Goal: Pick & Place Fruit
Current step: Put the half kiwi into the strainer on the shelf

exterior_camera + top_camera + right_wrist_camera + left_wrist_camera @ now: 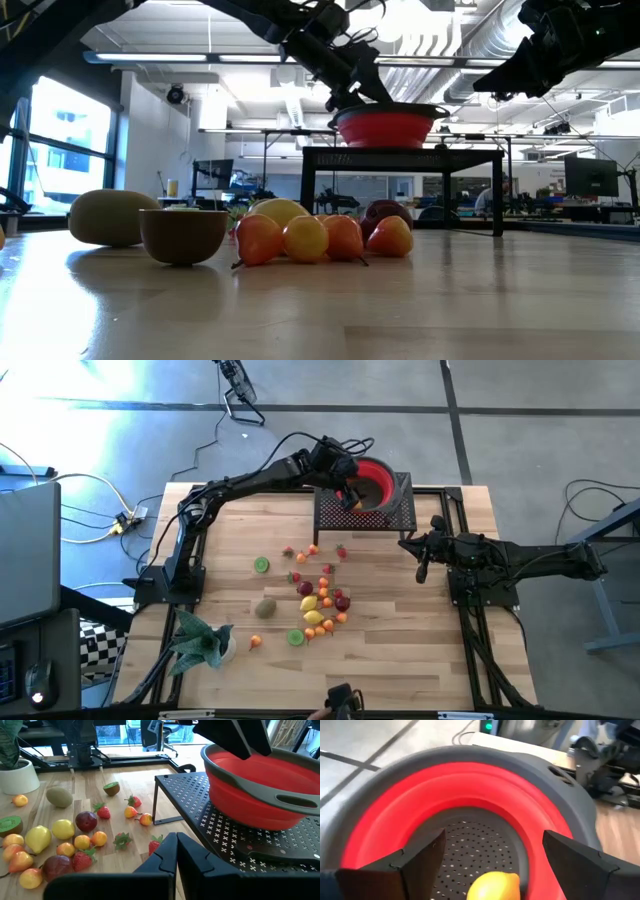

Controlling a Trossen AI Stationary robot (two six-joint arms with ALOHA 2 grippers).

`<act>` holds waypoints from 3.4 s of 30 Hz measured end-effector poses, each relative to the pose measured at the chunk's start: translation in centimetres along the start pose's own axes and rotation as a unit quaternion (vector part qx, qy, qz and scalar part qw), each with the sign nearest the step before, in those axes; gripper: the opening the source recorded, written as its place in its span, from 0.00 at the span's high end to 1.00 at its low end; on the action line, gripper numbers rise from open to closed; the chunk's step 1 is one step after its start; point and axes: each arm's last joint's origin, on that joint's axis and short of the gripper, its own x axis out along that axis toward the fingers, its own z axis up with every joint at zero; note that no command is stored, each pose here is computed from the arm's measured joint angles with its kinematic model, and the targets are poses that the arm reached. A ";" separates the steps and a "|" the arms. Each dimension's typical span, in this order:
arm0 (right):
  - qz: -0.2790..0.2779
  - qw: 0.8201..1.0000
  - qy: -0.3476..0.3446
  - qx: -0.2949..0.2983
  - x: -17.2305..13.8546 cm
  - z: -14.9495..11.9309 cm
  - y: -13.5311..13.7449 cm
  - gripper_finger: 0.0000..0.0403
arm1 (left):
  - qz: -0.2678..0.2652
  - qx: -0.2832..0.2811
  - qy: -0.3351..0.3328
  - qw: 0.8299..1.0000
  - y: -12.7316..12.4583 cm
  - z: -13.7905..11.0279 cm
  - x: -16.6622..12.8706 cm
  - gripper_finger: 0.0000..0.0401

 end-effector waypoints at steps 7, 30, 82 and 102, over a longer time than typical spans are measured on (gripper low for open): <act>0.000 1.000 0.000 0.000 0.0 0.0 0.0 0.99 | -0.004 0.000 0.003 1.000 0.0 -0.1 0.0 0.18; 0.000 1.000 0.000 0.000 0.0 0.0 0.0 0.99 | -0.005 0.000 -0.001 1.000 0.0 0.1 -0.2 0.18; 0.000 1.000 0.000 -0.004 0.0 0.0 0.0 0.99 | -0.048 0.055 -0.024 0.997 -4.8 -0.4 -0.9 0.18; 0.000 1.000 0.003 -0.009 0.0 -0.1 0.0 0.99 | -0.037 0.058 -0.077 0.995 -7.4 -6.7 -8.3 0.18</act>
